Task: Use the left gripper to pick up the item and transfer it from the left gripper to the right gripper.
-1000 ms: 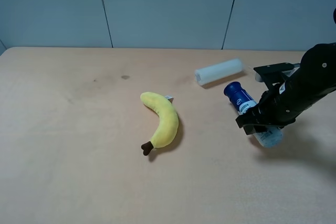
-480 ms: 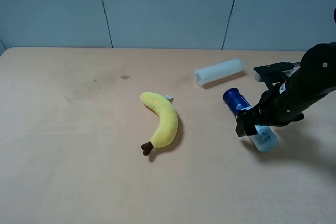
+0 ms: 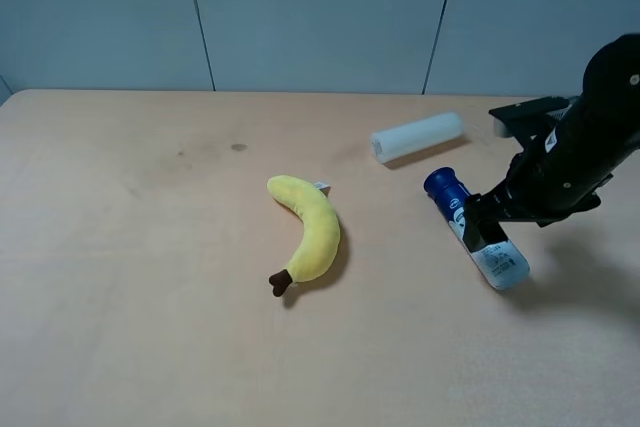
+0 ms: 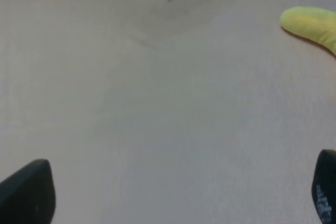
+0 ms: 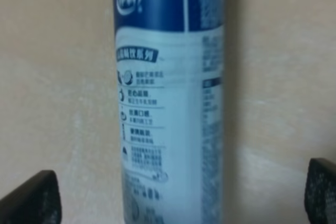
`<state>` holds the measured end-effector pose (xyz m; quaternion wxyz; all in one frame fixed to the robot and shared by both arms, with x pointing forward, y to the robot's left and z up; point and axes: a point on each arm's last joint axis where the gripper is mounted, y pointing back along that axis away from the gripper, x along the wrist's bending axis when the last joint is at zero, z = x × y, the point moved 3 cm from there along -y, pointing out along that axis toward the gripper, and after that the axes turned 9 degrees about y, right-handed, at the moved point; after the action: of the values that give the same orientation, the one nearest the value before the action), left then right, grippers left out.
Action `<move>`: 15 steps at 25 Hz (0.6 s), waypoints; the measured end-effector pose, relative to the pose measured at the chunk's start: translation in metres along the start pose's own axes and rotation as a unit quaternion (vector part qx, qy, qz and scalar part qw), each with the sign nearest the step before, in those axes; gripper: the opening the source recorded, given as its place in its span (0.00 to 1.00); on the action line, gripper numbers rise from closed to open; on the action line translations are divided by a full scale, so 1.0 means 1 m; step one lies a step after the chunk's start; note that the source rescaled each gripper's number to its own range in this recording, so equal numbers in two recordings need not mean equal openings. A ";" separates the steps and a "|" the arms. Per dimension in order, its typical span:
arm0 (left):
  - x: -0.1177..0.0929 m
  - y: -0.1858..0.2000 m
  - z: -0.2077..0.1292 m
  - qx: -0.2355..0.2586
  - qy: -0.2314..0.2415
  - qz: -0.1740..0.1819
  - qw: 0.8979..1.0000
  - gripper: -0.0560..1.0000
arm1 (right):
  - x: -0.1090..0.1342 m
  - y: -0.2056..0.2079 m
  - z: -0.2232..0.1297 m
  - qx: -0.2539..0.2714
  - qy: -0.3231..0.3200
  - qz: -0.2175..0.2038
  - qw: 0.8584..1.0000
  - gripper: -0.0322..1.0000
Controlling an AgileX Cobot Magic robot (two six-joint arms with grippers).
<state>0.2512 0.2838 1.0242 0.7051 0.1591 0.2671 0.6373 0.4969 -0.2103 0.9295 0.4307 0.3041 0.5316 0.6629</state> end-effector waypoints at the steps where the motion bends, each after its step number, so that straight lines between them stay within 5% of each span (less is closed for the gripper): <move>1: 0.000 0.000 0.000 0.000 0.000 0.000 1.000 0.96 | -0.001 0.009 0.002 0.000 0.000 -0.001 1.000 0.99; 7: 0.000 0.000 0.000 0.000 0.000 0.000 1.000 0.96 | -0.003 0.072 0.007 -0.043 -0.003 -0.009 0.999 1.00; 15: 0.000 0.000 0.000 0.000 0.000 0.000 1.000 0.96 | 0.000 0.149 -0.037 -0.090 -0.008 -0.017 0.996 1.00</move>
<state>0.2512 0.2838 1.0242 0.7051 0.1591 0.2671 0.6373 0.4277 -0.2361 1.0638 0.4717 0.2604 0.4714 0.6982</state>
